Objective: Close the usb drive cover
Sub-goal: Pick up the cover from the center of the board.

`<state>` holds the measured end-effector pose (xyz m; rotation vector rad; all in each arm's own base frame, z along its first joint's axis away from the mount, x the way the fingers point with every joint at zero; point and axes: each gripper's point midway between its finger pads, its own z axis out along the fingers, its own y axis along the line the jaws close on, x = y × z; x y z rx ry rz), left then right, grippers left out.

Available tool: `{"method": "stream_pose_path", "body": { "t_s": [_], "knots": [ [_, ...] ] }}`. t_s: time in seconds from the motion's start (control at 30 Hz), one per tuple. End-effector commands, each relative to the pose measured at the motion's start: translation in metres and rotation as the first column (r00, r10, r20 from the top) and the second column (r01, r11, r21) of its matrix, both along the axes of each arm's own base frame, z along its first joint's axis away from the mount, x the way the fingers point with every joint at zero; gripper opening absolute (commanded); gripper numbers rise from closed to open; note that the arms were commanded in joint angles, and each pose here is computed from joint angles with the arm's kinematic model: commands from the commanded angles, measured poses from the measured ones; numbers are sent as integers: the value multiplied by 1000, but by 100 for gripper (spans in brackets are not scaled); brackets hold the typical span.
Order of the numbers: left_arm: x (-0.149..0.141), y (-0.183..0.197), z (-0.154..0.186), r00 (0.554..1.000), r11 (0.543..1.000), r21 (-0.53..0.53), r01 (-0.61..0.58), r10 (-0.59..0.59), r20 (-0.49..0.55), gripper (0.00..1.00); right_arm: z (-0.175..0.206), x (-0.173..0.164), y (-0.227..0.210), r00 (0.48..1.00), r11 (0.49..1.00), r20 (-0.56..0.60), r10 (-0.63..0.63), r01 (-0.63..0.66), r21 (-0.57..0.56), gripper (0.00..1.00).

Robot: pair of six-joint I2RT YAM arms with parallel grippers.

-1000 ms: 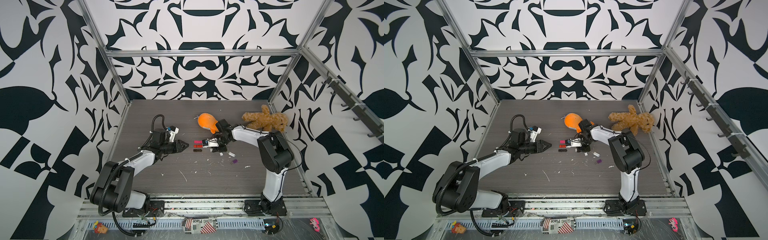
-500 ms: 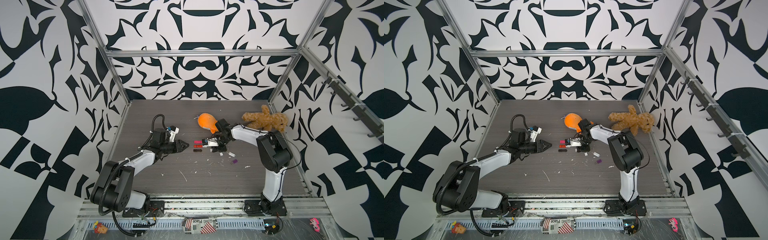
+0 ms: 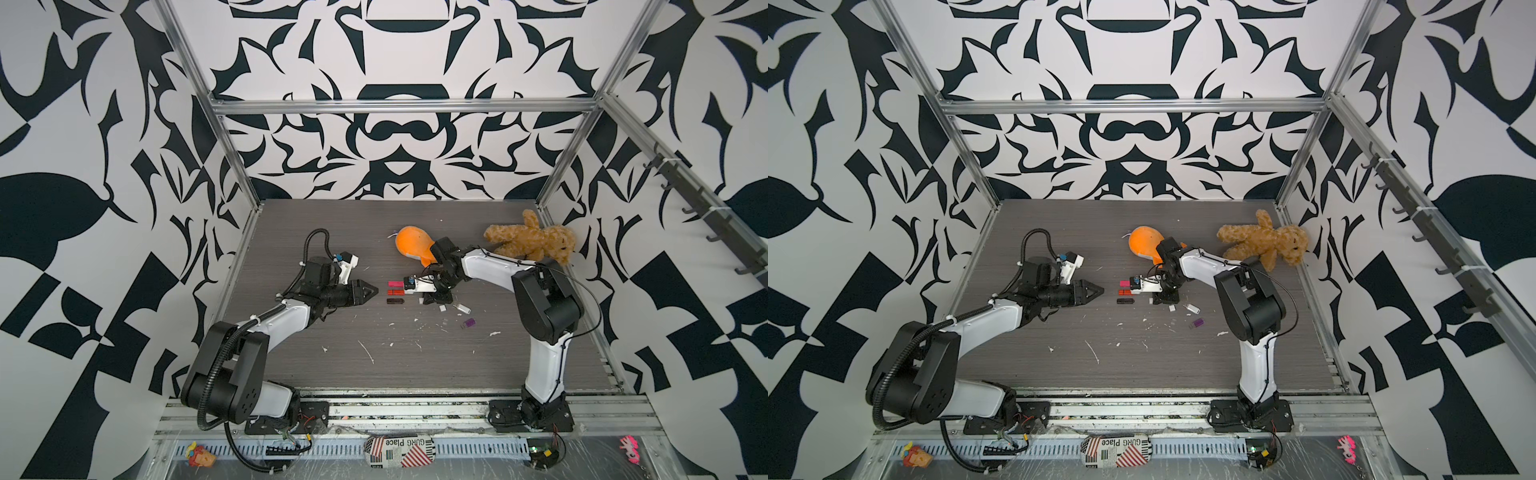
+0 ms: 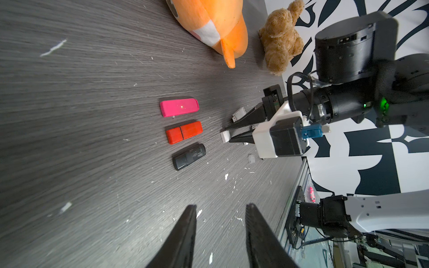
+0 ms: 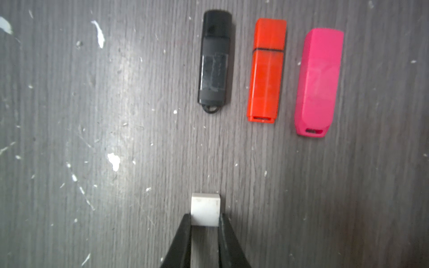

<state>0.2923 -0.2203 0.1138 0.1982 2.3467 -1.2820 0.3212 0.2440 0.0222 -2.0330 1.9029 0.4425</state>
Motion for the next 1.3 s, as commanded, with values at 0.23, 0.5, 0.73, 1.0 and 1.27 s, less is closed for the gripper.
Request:
{"method": "stream_pose_path", "body": {
  "t_s": [0.23, 0.5, 0.73, 1.0, 1.27],
  "knots": [
    [2, -19, 6, 999, 999, -34, 38, -38, -3, 40, 47, -5, 19, 995, 978, 89, -56, 36, 208, 19],
    [4, -55, 4, 997, 992, -101, 77, -78, -11, 40, 78, -9, 28, 982, 932, 152, -107, 46, 359, 19],
    [2, -83, 3, 992, 985, -122, 124, -126, -7, 40, 92, -12, 34, 979, 901, 160, -129, 48, 431, 19],
    [1, -94, 2, 991, 983, -129, 131, -133, -6, 40, 94, -17, 40, 981, 884, 148, -127, 44, 465, 19],
    [2, -97, -1, 991, 983, -128, 131, -134, -16, 38, 95, -20, 47, 983, 878, 147, -111, 27, 479, 19]
  ]
}}
